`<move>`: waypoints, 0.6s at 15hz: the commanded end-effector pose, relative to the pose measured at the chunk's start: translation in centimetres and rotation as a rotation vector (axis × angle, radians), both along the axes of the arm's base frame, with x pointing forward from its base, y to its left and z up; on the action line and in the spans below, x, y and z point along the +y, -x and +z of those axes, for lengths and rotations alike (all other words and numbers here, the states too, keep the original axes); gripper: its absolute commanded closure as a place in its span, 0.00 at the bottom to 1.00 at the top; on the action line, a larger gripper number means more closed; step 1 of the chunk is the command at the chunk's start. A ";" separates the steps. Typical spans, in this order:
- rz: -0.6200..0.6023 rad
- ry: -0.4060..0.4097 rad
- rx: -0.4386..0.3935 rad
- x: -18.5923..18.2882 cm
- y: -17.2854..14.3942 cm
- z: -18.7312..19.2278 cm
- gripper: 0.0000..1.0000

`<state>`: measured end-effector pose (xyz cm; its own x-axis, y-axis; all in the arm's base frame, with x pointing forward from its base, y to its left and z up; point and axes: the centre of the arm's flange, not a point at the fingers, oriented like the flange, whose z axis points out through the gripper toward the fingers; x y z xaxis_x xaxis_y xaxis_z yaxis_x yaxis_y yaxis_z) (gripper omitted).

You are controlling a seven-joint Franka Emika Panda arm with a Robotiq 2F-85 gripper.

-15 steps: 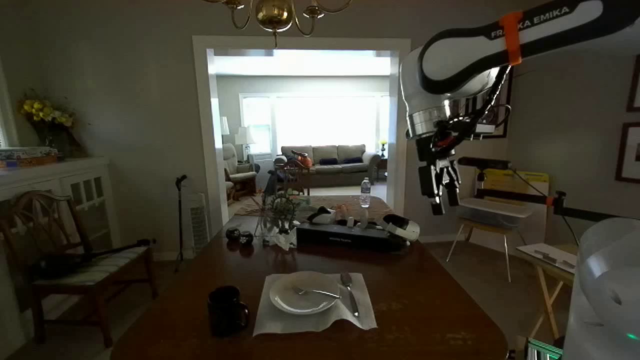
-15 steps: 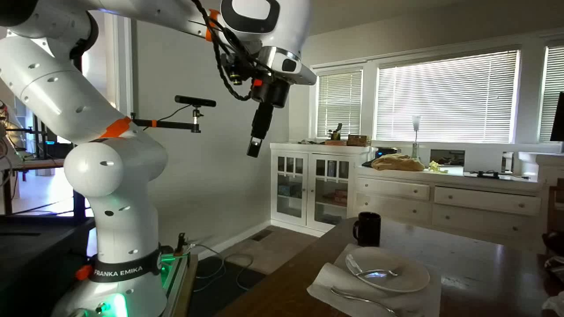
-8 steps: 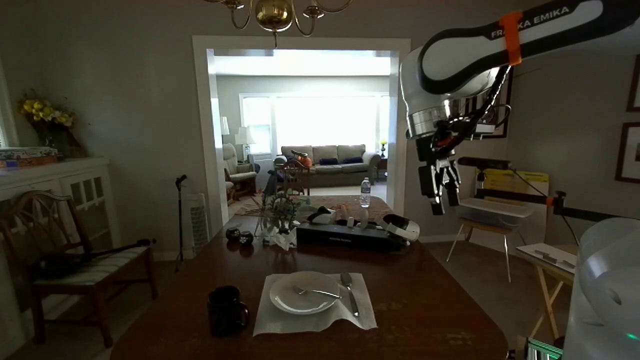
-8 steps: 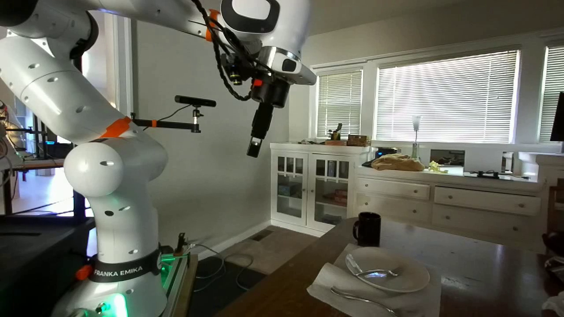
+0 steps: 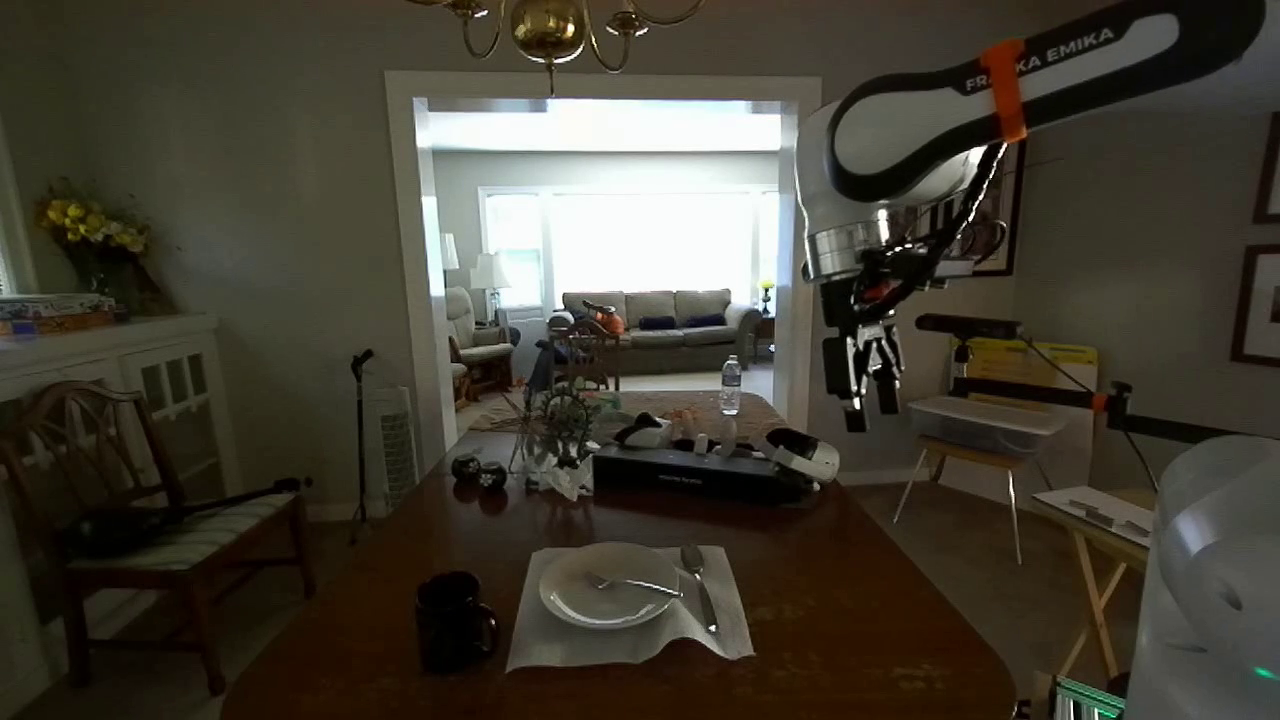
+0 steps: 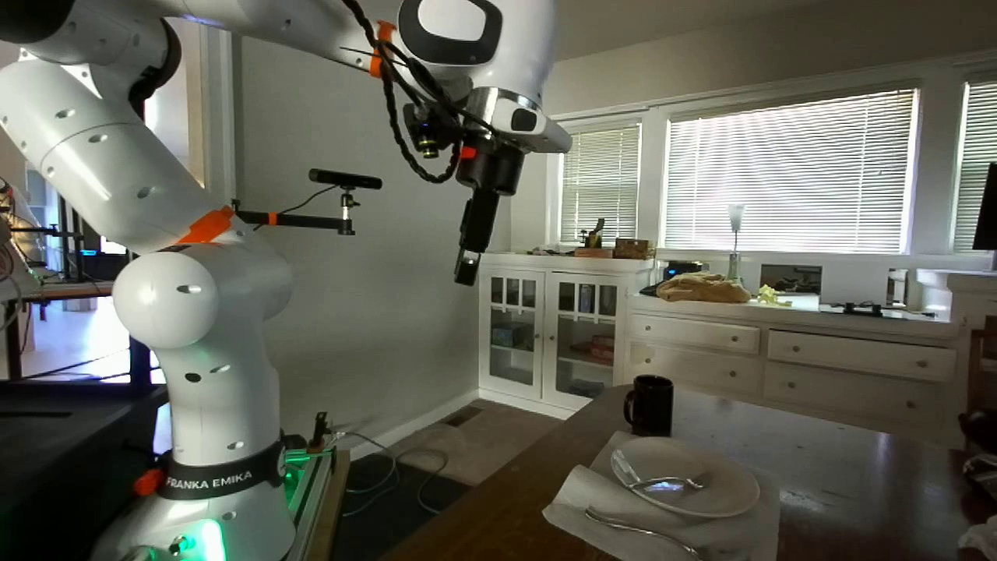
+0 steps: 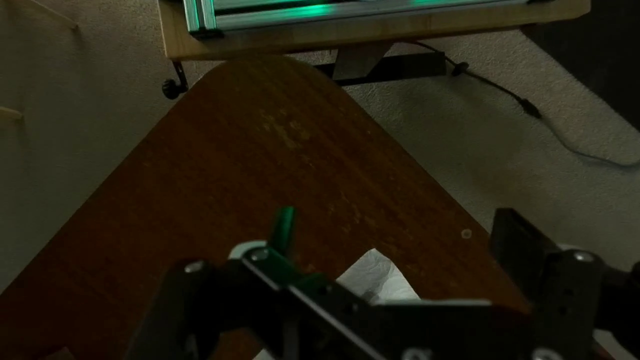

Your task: Put the fork next to the spoon

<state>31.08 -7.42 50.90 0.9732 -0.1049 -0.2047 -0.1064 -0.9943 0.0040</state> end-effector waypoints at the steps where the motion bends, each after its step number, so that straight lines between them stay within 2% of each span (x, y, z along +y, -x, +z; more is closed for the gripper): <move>1: 0.080 0.034 -0.111 -1.1 -3.4 -1.9 0.00; 4: 0.159 0.071 -0.249 -1.7 -6.7 -3.5 0.00; 9: 0.277 0.016 -0.322 -0.7 -11.8 -6.8 0.00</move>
<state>39.78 -8.60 46.52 0.9882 0.1127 0.1038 0.1063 -0.9922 0.0646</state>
